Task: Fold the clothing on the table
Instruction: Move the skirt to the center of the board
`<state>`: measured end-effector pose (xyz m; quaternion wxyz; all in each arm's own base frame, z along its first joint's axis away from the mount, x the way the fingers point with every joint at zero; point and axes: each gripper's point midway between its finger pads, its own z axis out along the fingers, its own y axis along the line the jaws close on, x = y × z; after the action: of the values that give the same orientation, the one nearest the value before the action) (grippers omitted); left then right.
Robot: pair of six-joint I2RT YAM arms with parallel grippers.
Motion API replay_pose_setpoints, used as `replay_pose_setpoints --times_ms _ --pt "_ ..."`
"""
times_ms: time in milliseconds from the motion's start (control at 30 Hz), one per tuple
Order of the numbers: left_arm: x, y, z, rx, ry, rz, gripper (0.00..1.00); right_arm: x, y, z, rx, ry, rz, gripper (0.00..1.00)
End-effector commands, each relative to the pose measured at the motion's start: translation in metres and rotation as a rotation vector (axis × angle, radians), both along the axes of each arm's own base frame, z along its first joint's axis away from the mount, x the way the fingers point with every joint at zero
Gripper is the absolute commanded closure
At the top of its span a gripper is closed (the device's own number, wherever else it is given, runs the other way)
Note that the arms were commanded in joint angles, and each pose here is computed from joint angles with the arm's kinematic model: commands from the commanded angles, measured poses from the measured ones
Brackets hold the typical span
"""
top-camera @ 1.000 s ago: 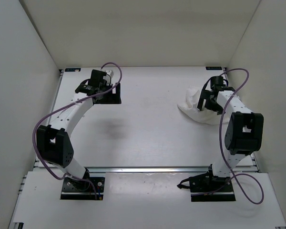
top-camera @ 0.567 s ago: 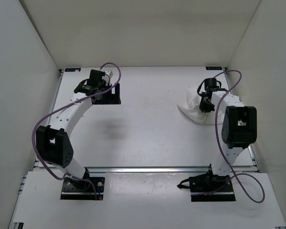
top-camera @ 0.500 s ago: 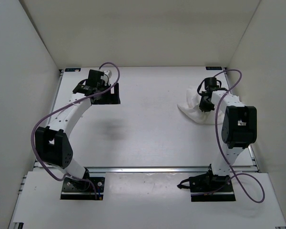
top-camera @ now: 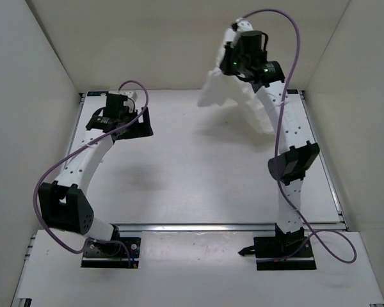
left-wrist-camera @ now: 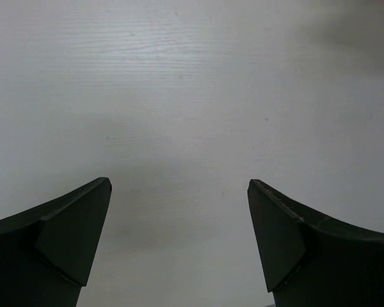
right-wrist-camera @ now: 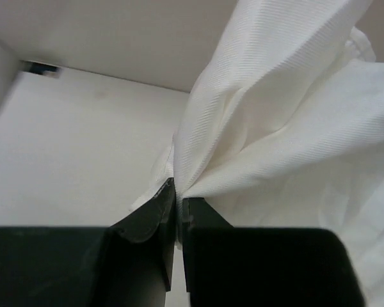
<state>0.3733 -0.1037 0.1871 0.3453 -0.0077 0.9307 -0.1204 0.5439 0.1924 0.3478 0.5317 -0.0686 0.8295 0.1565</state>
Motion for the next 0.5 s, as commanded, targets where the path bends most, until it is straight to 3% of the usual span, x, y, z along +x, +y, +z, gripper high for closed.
replay_pose_setpoints --times_ms 0,100,300,367,400,433,467 --pt "0.000 0.037 0.050 0.022 -0.139 0.159 0.01 -0.068 0.054 0.083 0.023 -0.118 0.165 1.00" --pt "-0.003 0.046 0.064 0.043 -0.169 0.193 0.01 -0.074 0.015 0.070 0.060 -0.053 0.096 1.00" --pt "-0.001 0.045 0.078 0.026 -0.198 0.192 0.02 -0.127 -0.056 -0.058 0.107 0.130 -0.027 1.00" --pt "-0.004 0.043 0.075 0.027 -0.192 0.170 0.01 -0.158 -0.073 -0.124 0.098 0.272 -0.043 0.99" --pt "-0.007 0.042 0.074 0.018 -0.189 0.166 0.01 -0.166 -0.076 -0.140 0.090 0.313 -0.028 0.91" --pt "-0.007 0.040 0.070 0.020 -0.183 0.154 0.01 -0.181 -0.078 -0.178 0.081 0.408 -0.028 0.75" --pt "-0.008 0.038 0.072 0.002 -0.189 0.141 0.01 -0.198 -0.075 -0.207 0.062 0.479 0.010 0.65"
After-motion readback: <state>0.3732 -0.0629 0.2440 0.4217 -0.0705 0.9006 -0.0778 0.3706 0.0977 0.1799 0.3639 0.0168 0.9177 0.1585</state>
